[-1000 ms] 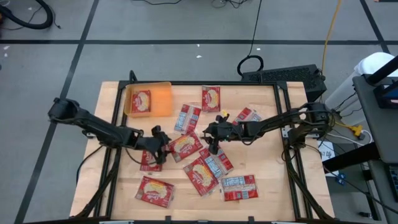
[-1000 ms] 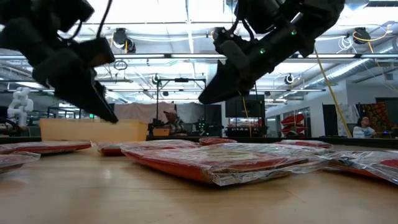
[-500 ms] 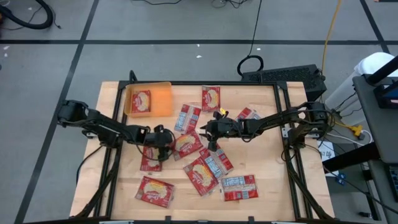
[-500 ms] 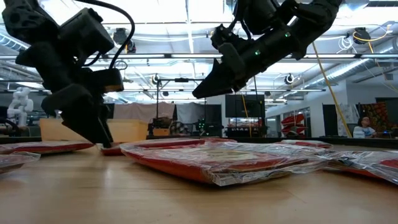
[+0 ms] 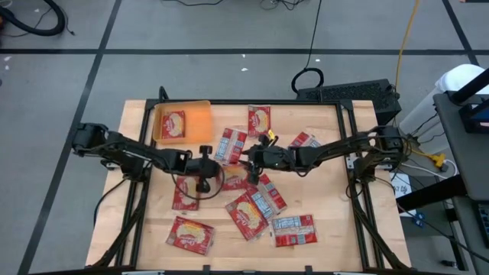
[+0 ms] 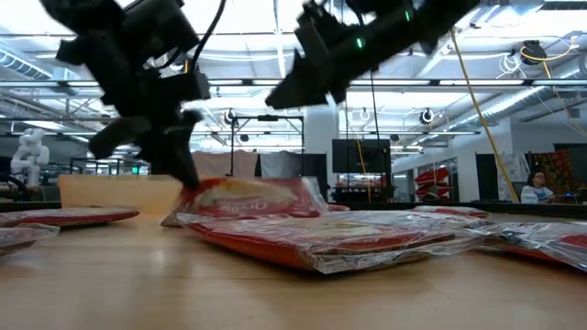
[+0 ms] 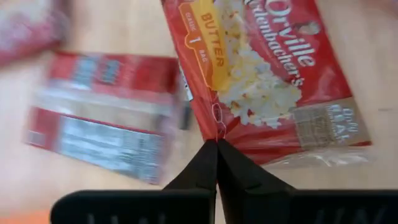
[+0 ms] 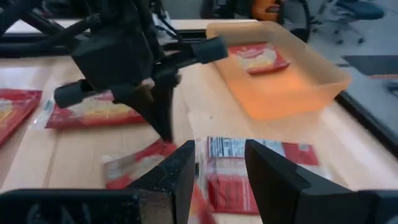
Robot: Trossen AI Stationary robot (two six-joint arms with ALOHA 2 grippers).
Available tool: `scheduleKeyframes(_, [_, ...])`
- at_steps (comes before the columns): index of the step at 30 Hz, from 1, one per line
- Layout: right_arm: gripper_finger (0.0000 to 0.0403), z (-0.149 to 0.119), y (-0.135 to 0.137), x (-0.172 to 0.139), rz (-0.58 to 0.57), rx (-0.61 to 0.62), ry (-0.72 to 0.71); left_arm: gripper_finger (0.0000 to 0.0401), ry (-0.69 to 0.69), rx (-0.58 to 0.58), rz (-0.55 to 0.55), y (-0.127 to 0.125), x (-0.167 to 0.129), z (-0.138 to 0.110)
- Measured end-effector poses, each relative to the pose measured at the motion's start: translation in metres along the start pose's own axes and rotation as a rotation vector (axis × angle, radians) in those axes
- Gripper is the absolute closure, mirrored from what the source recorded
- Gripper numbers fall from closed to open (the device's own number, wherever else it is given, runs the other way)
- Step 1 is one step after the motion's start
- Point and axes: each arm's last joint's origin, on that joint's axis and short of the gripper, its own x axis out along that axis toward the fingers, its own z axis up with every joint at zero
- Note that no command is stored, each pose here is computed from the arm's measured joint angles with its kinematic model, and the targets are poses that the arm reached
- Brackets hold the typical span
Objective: Sort popcorn bags into baskets
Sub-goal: Put the red popcorn bag into the orange bin
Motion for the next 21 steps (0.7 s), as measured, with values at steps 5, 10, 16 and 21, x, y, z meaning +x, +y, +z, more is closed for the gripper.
scheduleKeyframes(5, [0.0267, 0.024, -0.009, 0.000, 0.027, 0.096, 0.123, 0.0399, 0.012, 0.134, 0.104, 0.010, -0.010, 0.018])
scheduleKeyframes(10, [0.0236, 0.025, -0.028, 0.002, 0.124, 0.138, 0.249, 0.0399, 0.019, 0.210, 0.188, 0.014, -0.016, 0.026])
scheduleKeyframes(16, [0.0182, 0.015, -0.046, 0.008, 0.207, 0.194, 0.305, 0.0400, -0.002, 0.314, 0.204, 0.010, -0.021, 0.030])
scheduleKeyframes(21, [0.0161, -0.002, -0.047, 0.024, 0.205, 0.167, 0.316, 0.0400, -0.010, 0.330, 0.207, 0.009, -0.022, 0.031])
